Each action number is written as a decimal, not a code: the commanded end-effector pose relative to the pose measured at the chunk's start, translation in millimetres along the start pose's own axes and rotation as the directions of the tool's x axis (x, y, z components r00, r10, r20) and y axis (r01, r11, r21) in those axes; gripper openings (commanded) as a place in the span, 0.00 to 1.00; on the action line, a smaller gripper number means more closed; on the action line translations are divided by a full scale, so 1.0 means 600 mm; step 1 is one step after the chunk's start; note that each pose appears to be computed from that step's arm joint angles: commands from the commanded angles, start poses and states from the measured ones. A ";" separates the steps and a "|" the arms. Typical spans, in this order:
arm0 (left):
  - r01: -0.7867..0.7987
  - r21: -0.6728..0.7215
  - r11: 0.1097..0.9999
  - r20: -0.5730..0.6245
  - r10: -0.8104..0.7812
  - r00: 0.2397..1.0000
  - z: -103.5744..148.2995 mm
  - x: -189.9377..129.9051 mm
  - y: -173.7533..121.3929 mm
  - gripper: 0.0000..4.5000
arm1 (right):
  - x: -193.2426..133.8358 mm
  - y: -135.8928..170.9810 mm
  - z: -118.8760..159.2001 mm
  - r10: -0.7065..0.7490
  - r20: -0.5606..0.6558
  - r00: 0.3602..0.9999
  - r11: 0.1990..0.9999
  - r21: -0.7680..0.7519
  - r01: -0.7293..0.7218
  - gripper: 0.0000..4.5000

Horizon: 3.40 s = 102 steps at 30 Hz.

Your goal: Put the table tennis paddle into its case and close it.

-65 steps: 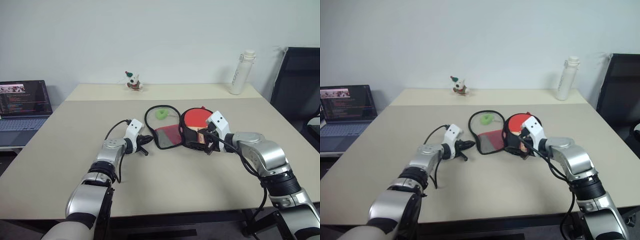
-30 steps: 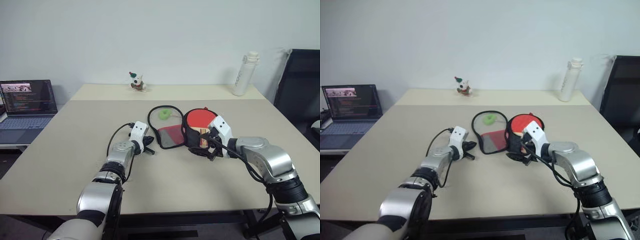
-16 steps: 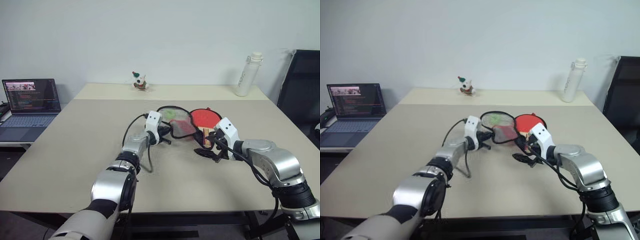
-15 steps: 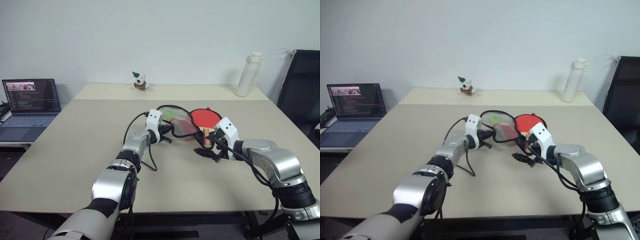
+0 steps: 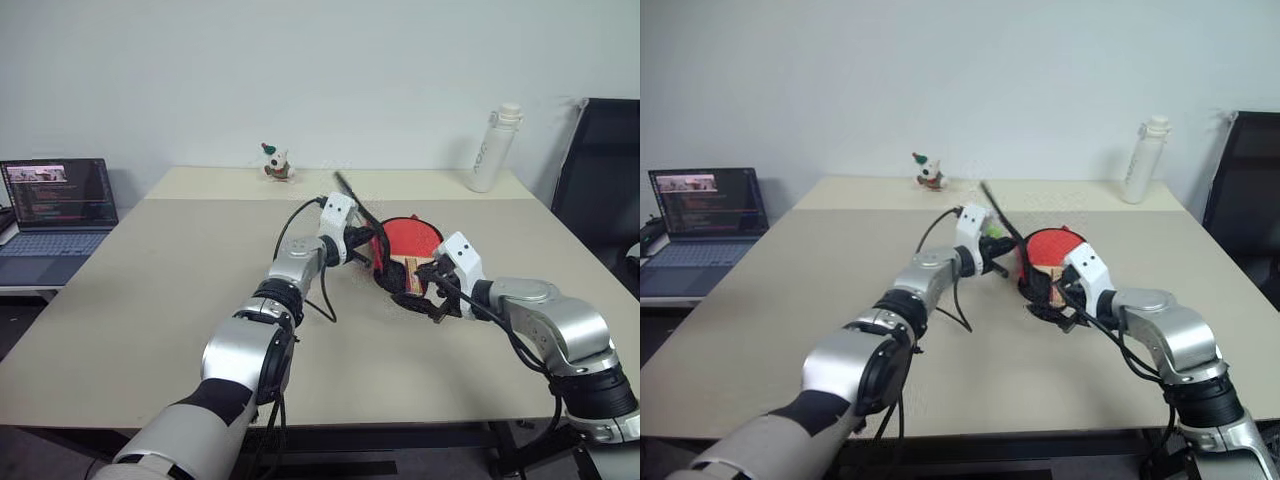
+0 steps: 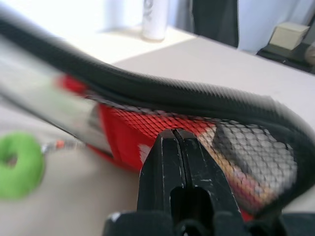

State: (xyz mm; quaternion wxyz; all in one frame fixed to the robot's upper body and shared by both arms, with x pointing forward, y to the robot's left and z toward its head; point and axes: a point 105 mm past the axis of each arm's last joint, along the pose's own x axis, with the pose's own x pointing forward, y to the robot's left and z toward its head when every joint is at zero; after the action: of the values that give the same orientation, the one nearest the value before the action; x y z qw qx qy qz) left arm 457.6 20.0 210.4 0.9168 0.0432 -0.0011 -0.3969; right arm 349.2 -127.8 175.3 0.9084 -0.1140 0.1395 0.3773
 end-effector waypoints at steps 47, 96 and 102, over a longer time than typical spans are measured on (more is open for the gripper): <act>-0.099 -0.010 0.995 0.183 0.099 0.978 0.053 -0.329 0.060 0.00 | 0.106 -0.203 -0.050 -0.551 -0.110 0.827 0.797 0.224 0.561 1.00; 0.084 -0.014 0.996 0.042 -0.083 0.996 0.018 -0.396 0.000 0.00 | 0.226 0.006 -0.022 0.074 -0.066 0.995 0.813 0.582 -0.022 0.00; 0.101 -0.026 0.995 0.015 -0.101 0.995 0.006 -0.410 -0.014 0.00 | 0.224 0.049 -0.016 0.232 -0.072 0.970 0.797 0.585 -0.147 0.00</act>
State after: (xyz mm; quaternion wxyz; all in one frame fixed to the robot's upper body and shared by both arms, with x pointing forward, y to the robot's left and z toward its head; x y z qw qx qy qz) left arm 292.0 194.9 206.0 0.9010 0.0072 0.0230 -0.4331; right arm 425.9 -38.2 111.8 0.8662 0.1422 0.3180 0.3583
